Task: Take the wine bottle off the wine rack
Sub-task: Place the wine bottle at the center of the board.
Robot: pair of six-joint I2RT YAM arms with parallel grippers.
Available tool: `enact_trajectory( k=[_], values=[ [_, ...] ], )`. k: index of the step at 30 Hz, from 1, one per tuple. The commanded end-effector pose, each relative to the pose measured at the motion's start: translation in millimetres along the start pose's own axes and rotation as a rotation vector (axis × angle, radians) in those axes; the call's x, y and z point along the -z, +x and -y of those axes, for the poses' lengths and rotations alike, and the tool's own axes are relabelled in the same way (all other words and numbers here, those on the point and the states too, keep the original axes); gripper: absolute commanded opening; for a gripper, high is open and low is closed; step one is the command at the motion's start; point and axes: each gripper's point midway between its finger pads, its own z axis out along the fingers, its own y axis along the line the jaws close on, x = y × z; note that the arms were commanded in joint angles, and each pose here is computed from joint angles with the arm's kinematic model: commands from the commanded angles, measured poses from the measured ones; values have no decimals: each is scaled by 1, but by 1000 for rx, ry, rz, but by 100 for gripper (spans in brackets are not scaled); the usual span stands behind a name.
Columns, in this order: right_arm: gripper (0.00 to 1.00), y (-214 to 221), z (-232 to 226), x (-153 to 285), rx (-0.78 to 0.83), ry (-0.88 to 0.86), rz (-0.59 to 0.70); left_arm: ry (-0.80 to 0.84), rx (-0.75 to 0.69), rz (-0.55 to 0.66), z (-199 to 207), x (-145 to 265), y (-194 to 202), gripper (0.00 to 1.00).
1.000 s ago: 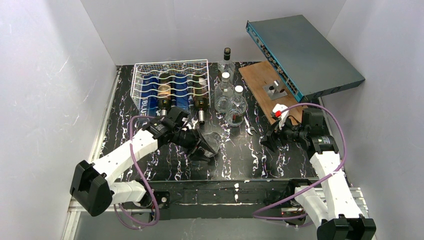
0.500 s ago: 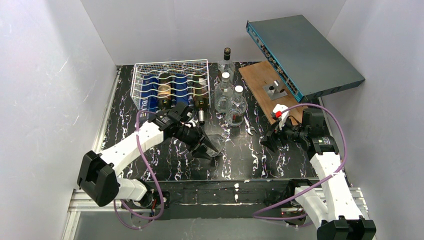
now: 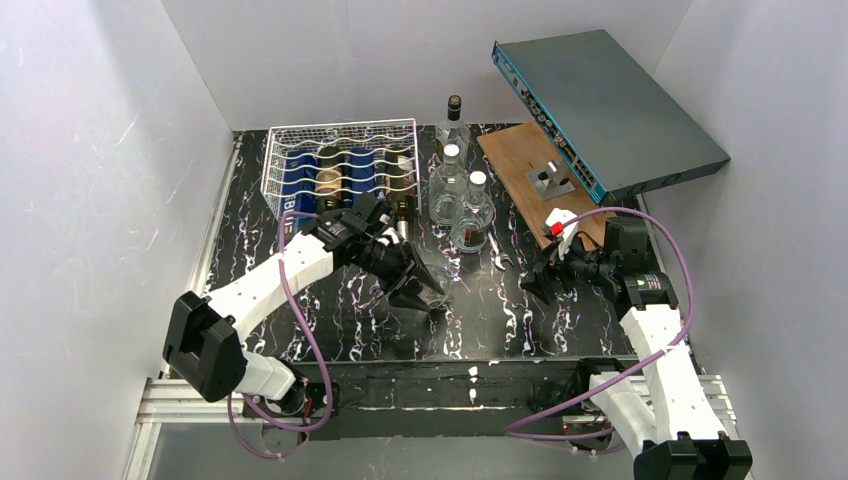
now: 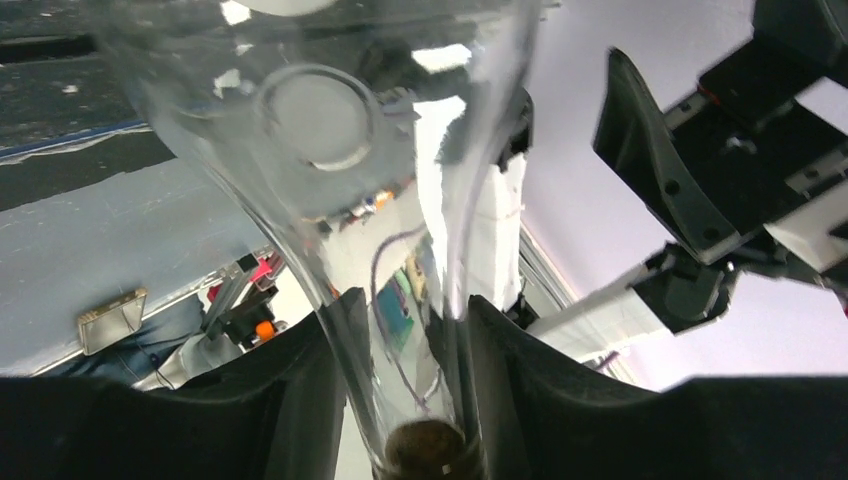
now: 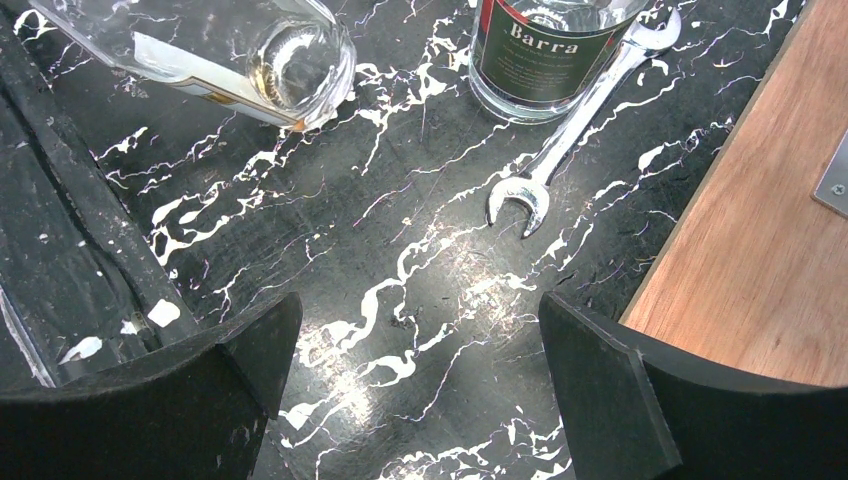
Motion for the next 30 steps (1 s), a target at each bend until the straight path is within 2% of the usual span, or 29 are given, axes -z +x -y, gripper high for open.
enact_trajectory(
  k=[1, 4, 12, 30],
  values=[
    [98, -5, -4, 2, 22, -13, 24, 95, -119, -54, 29, 17, 20, 46],
    [98, -5, -4, 2, 24, -13, 24, 97, -125, -55, 32, 17, 20, 49],
    [98, -5, -3, 2, 23, -12, 24, 100, -138, -64, 37, 16, 19, 51],
    [98, -4, -2, 2, 24, -8, 21, 141, -236, -73, 53, 22, 23, 65]
  ],
)
